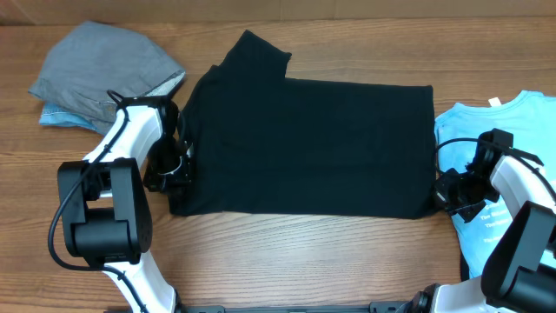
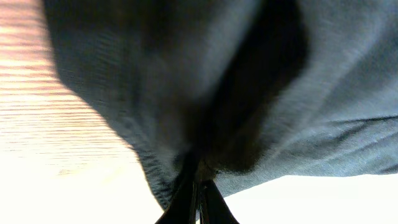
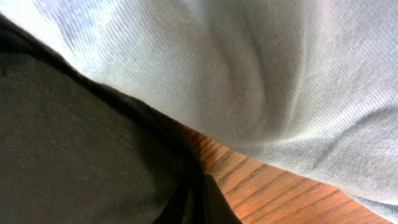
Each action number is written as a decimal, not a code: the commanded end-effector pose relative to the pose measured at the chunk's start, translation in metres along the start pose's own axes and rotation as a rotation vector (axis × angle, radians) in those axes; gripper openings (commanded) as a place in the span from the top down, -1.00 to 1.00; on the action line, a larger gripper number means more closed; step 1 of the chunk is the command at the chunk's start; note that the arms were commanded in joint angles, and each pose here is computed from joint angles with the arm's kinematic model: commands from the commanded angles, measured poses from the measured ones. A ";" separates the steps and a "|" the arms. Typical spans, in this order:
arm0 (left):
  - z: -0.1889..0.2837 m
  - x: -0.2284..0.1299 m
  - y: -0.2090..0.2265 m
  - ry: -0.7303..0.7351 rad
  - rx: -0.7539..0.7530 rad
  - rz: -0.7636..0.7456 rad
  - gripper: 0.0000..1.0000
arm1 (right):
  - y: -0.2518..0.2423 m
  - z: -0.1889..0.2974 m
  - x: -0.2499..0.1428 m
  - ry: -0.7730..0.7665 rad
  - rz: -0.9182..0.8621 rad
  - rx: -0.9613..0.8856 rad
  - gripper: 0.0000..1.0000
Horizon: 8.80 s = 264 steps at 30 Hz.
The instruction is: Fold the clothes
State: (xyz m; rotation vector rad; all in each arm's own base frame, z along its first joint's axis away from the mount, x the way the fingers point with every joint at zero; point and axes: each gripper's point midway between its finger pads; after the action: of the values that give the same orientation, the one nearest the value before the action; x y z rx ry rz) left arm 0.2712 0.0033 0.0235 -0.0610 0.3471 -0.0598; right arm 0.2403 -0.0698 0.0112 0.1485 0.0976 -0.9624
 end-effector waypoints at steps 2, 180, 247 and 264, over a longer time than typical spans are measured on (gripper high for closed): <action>0.033 0.023 0.021 -0.118 0.104 0.023 0.92 | 0.003 0.004 0.010 -0.025 -0.008 0.004 0.92; -0.033 0.023 0.032 -0.465 -0.101 0.478 0.10 | 0.016 0.026 -0.024 -0.010 0.082 0.177 -0.58; 0.118 -0.022 0.032 -0.451 -0.219 0.293 -0.41 | 0.055 0.146 -0.006 -0.226 0.171 0.353 -0.09; 0.183 0.160 -0.089 -0.836 0.014 -0.258 -0.87 | 0.129 0.221 -0.004 -0.304 0.374 0.669 -0.44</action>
State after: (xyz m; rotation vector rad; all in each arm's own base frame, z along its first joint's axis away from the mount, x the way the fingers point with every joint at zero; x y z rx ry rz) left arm 0.4483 -0.0837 0.1916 -0.1303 -0.5482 -0.2782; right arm 0.3430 -0.0362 0.2423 0.5883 -0.5406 -0.6240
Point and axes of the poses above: each gripper's point midway between its finger pads, its own z axis back along the fingers, its own y axis along the line the jaws close on, x = y × z, and after that the axes turned 5 degrees about -z, right-handed
